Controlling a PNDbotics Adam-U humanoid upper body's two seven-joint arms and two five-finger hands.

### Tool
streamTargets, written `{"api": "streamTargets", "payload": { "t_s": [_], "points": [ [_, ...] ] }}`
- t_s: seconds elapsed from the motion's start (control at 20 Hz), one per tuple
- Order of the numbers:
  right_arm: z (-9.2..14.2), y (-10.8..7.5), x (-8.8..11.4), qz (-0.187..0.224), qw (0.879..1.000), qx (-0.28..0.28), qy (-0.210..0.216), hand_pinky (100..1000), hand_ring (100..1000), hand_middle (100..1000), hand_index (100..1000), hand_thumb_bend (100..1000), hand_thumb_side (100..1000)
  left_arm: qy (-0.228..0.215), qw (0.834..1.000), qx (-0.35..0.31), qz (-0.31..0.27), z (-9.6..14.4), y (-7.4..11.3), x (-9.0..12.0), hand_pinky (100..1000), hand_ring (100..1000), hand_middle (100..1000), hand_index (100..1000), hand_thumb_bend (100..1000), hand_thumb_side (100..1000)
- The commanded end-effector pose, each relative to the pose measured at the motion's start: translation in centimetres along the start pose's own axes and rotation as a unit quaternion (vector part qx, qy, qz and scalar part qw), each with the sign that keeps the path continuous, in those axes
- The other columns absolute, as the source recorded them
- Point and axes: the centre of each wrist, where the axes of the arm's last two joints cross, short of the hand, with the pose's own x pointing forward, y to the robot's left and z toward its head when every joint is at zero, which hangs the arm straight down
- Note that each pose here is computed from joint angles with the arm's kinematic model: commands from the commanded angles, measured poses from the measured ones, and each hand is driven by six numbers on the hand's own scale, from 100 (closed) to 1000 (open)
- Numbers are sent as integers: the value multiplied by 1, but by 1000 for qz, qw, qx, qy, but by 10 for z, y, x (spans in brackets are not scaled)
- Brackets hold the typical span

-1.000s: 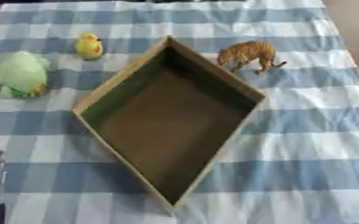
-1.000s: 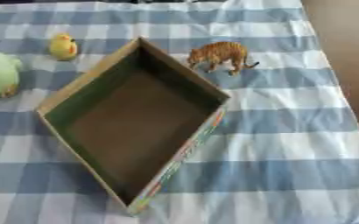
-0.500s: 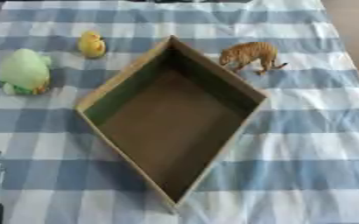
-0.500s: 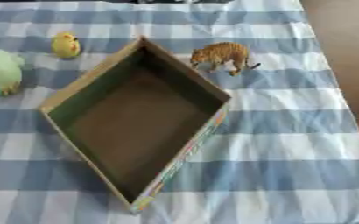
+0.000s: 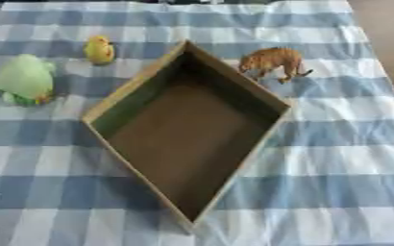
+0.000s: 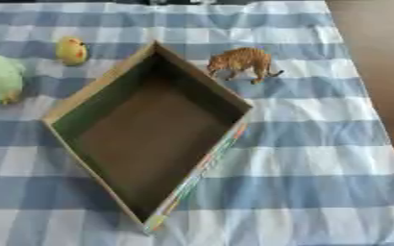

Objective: Pick up objects on the table and place them in the box.

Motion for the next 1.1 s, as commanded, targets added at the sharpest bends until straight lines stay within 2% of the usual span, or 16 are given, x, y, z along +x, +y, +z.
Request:
{"api": "streamTargets", "payload": {
  "t_s": [0.05, 0.5, 0.85, 1.1],
  "points": [
    [-7, -10, -8, 45, 998, 46, -2, 804, 920, 785, 853, 313, 737, -14, 1000, -7, 0, -3, 2, 5, 433, 555, 595, 723, 100, 778],
    [-32, 1, -29, 89, 985, 149, -11, 836, 940, 834, 862, 283, 614, -14, 1000, -12, -1, -3, 2, 5, 434, 556, 596, 724, 100, 776],
    [-44, 12, -48, 100, 972, 212, -3, 854, 960, 848, 873, 285, 545, -14, 1000, -15, 0, -3, 1, 5, 433, 556, 596, 724, 100, 774],
    [-46, 20, -64, 106, 958, 267, 4, 859, 966, 860, 879, 271, 492, -13, 1000, -16, 1, -2, 1, 5, 434, 557, 597, 724, 100, 773]
  ]
}}
